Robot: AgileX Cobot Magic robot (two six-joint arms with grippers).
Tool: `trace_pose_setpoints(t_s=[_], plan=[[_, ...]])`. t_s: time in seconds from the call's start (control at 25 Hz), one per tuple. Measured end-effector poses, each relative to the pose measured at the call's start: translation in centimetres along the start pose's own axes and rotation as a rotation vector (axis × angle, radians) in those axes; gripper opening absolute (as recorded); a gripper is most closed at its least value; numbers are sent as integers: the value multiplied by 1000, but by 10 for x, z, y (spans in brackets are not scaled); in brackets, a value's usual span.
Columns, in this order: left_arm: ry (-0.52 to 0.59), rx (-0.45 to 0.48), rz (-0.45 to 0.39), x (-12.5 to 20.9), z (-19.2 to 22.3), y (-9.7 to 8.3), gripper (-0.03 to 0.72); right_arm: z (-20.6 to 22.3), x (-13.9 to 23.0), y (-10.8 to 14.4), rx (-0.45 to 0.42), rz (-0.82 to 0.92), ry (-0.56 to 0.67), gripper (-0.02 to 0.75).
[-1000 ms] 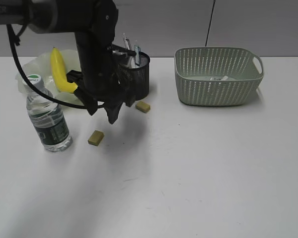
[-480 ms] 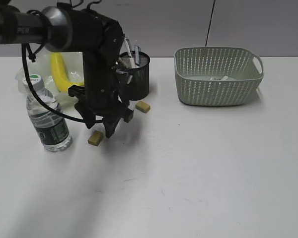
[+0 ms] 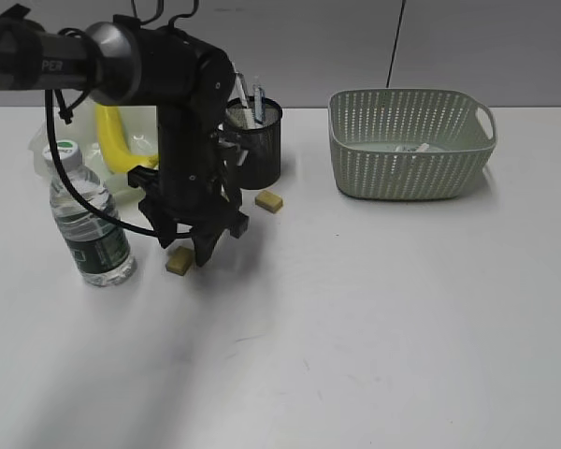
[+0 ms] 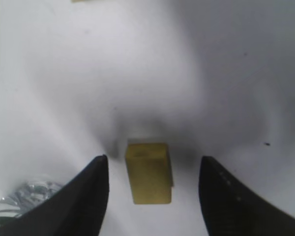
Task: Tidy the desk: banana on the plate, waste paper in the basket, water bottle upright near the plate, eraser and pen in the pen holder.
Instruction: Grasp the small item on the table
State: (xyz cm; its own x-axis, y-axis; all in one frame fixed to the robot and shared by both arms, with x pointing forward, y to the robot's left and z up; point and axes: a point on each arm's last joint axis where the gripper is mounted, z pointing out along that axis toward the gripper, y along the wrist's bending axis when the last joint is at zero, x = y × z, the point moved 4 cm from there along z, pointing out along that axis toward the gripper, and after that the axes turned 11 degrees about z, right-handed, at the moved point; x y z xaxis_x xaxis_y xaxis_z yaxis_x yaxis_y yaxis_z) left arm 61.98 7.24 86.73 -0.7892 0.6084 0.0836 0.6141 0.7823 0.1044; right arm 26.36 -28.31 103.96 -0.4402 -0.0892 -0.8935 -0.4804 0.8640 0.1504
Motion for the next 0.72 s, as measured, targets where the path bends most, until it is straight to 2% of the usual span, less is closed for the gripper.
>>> trace_pose_setpoints(t_s=[0.32, 0.72], plan=[[16, 2, 0, 0, 6, 0, 437, 0, 0, 0, 0, 0, 0, 418], [16, 13, -31, 2, 8, 11, 430, 0, 0, 0, 0, 1, 0, 418]])
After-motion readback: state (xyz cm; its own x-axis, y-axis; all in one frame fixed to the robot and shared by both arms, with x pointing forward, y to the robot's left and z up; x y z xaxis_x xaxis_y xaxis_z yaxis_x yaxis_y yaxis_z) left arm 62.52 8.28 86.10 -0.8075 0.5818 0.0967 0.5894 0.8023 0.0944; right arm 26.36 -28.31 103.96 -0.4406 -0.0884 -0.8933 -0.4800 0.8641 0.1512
